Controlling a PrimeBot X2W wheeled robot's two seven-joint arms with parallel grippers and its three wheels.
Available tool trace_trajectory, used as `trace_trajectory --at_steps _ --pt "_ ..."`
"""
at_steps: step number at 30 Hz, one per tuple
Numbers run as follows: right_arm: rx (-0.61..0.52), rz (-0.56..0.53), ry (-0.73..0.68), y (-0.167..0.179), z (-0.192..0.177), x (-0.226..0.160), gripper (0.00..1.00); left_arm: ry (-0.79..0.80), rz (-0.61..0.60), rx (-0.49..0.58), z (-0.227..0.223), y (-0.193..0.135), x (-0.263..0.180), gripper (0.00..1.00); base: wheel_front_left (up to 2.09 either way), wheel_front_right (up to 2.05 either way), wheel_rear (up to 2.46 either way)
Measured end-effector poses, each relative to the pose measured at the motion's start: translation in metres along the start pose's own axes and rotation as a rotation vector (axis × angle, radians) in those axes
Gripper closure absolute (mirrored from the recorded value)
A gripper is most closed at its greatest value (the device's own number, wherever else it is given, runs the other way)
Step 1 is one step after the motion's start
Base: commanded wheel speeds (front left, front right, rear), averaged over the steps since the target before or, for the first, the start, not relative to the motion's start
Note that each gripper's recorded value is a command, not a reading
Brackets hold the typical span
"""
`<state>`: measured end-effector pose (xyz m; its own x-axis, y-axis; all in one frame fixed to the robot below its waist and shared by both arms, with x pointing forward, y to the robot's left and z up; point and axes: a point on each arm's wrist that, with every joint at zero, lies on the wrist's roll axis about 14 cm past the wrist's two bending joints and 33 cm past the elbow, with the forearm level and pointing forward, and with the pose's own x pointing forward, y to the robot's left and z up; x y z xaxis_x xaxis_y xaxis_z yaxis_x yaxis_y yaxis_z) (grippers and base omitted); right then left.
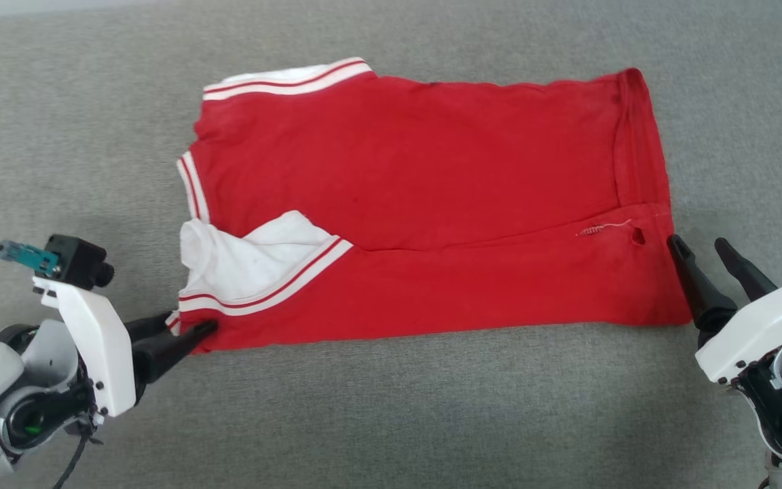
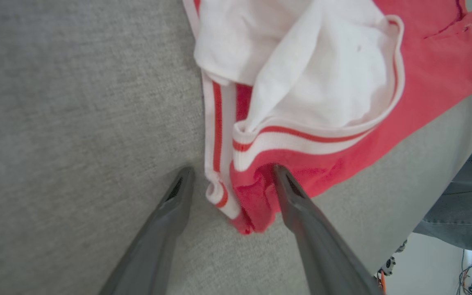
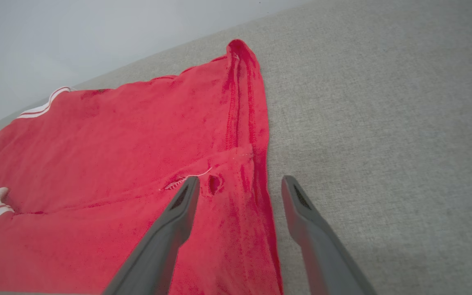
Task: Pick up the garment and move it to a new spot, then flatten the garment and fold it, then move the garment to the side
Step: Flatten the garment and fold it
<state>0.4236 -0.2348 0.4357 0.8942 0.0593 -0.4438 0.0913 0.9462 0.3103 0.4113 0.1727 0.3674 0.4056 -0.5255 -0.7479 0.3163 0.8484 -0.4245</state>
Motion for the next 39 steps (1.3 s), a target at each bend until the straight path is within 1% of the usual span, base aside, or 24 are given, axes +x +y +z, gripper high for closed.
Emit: trace_trajectory --at_steps 1,2,3,7,10,16,18,21,24,25,26,27,28,29,34,39 --pt "0.000 -0.009 0.000 -0.003 -0.001 0.000 0.00 0.001 -0.008 -0.013 0.002 -0.001 0.003 0.27 0.00 0.00 0.00" --pt "0.001 -0.016 0.001 -0.005 -0.001 -0.001 0.00 0.005 -0.013 -0.020 0.003 -0.001 0.006 0.60 0.00 0.00 0.00" --pt "0.001 -0.021 0.003 -0.007 -0.002 -0.001 0.00 0.013 -0.016 -0.018 0.003 -0.002 0.007 0.99 0.00 0.00 0.00" --pt "-0.014 -0.029 0.017 -0.010 -0.004 -0.002 0.00 0.025 -0.027 -0.018 0.004 -0.003 0.011 1.00 0.00 0.00 0.00" --pt "-0.064 -0.028 0.062 -0.011 -0.006 -0.002 0.00 0.015 -0.049 -0.017 0.004 -0.011 0.013 1.00 0.00 0.00 0.00" --pt "-0.232 -0.020 0.317 -0.015 -0.037 -0.004 0.00 -0.003 -0.056 -0.013 0.002 -0.015 0.012 1.00 0.00 0.00 0.00" --pt "-0.246 -0.016 0.358 -0.014 -0.041 0.000 0.00 -0.009 -0.061 -0.013 0.001 -0.016 0.012 1.00 0.00 0.00 0.00" --pt "-0.316 -0.026 0.463 -0.018 -0.054 0.003 0.00 -0.026 -0.061 -0.012 0.002 -0.017 0.012 1.00 0.00 0.00 0.00" --pt "-0.325 -0.021 0.518 -0.017 -0.063 0.007 0.00 -0.038 -0.060 -0.017 0.002 -0.017 0.012 1.00 0.00 0.00 0.00" --pt "-0.339 -0.020 0.537 -0.018 -0.066 0.007 0.08 -0.043 -0.057 -0.014 0.002 -0.016 0.012 1.00 0.00 0.00 0.00" --pt "-0.350 -0.016 0.548 -0.017 -0.068 0.008 0.46 -0.049 -0.055 -0.014 0.002 -0.016 0.012 1.00 0.00 0.00 0.00" --pt "-0.347 -0.010 0.552 -0.016 -0.069 0.009 0.70 -0.056 -0.057 -0.017 0.002 -0.017 0.011 1.00 0.00 0.00 0.00" --pt "-0.338 -0.002 0.549 -0.014 -0.069 0.010 0.89 -0.064 -0.059 -0.018 0.002 -0.019 0.011 1.00 0.00 0.00 0.00" --pt "-0.326 0.009 0.546 -0.011 -0.069 0.010 1.00 -0.076 -0.060 -0.019 0.003 -0.020 0.009 1.00 0.00 0.00 0.00" --pt "-0.307 0.022 0.492 -0.005 -0.064 0.007 1.00 -0.118 -0.063 -0.020 0.000 -0.026 -0.001 1.00 0.00 0.00 0.00" --pt "-0.298 0.020 0.471 -0.009 -0.061 -0.008 1.00 -0.141 -0.052 -0.015 -0.012 -0.026 -0.021 1.00 0.00 0.00 0.00"
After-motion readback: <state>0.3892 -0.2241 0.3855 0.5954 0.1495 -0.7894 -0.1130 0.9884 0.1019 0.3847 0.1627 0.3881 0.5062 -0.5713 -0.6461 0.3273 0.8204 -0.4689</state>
